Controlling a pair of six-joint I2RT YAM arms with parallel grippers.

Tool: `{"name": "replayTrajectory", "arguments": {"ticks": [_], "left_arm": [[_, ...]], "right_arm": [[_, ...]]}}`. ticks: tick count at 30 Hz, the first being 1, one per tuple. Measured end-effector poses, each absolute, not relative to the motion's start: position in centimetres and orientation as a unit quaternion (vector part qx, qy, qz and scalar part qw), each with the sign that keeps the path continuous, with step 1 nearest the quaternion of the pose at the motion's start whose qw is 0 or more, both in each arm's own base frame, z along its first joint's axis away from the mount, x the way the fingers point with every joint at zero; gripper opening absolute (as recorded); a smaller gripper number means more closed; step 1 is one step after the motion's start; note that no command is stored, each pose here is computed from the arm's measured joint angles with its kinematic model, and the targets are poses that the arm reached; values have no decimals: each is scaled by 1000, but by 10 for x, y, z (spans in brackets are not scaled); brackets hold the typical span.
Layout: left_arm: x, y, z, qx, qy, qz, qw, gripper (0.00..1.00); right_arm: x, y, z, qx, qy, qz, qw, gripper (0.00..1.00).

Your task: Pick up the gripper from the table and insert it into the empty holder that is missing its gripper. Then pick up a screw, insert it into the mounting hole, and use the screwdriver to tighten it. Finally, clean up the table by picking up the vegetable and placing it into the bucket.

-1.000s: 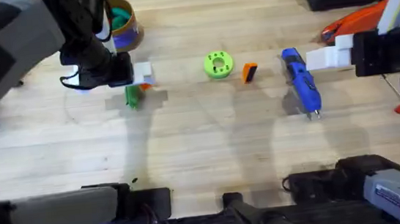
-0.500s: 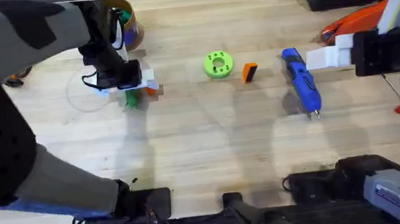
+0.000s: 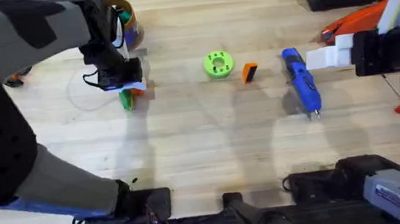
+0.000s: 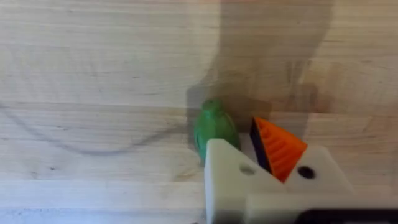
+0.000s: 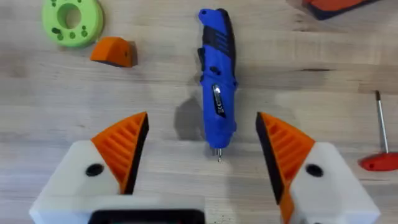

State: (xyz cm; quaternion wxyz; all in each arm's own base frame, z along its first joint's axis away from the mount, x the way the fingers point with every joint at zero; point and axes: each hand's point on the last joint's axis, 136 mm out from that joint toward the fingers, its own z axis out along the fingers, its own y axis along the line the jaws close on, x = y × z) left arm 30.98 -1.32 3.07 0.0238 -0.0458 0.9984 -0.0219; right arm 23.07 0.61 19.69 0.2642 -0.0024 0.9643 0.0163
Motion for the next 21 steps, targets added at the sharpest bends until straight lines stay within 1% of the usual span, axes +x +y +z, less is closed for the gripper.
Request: {"name": "replayTrajectory", "arguments": {"ticks": [6, 9, 13, 17, 21], "left_arm": [[309, -13, 31, -46, 998, -21, 22, 12], [302, -12, 33, -46, 999, -17, 6, 12], [305, -12, 45, -46, 999, -17, 5, 12], [316, -12, 76, -46, 998, -20, 42, 12], [319, -12, 126, -44, 992, -25, 114, 12]], "right_arm": [[231, 6, 197, -2, 964, 16, 264, 991], [231, 6, 197, -2, 964, 16, 264, 991], [231, 6, 197, -2, 964, 16, 264, 991], [231, 6, 197, -2, 964, 16, 264, 991], [231, 6, 197, -2, 964, 16, 264, 992]]}}
